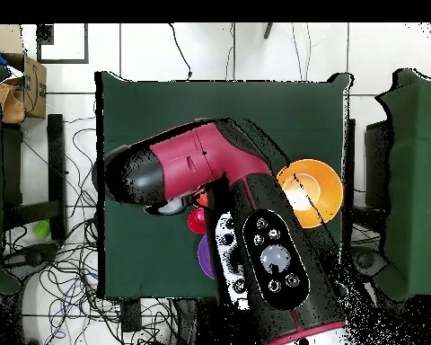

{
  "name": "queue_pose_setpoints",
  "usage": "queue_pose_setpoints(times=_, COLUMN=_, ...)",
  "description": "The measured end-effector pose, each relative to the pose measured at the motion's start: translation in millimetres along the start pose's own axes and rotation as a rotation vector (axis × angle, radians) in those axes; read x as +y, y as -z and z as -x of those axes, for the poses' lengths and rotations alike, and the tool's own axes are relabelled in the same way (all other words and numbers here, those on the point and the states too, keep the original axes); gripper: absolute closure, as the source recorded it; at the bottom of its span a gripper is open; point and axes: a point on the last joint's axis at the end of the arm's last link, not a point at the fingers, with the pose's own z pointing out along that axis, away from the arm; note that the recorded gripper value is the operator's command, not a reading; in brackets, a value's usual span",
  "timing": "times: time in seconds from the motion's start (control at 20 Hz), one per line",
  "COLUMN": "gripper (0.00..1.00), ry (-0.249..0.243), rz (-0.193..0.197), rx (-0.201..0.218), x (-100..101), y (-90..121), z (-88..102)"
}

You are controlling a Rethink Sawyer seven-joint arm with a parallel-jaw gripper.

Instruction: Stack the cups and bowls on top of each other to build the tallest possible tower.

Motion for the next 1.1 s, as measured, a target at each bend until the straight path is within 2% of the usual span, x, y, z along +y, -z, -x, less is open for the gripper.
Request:
queue_pose_setpoints(times=0.2, gripper=1.00, ry=0.010, rz=-0.013, rx=-0.006, x=0, y=-2, z=0.1)
queue_pose_setpoints(times=0.45, gripper=1.00, ry=0.043, rz=-0.031, rx=-0.020, x=4, y=-19, z=2.2)
queue_pose_setpoints(times=0.55, gripper=1.00, ry=0.078, rz=-0.045, rx=-0.032, x=12, y=-36, z=4.2)
queue_pose_setpoints(times=0.75, gripper=1.00, ry=0.125, rz=-0.053, rx=-0.039, x=27, y=-57, z=5.2)
queue_pose_setpoints(times=0.9, gripper=1.00, ry=0.171, rz=-0.046, rx=-0.045, x=46, y=-81, z=5.6)
queue_pose_setpoints(times=1.1, gripper=1.00, ry=0.198, rz=-0.036, rx=-0.035, x=59, y=-98, z=3.6)
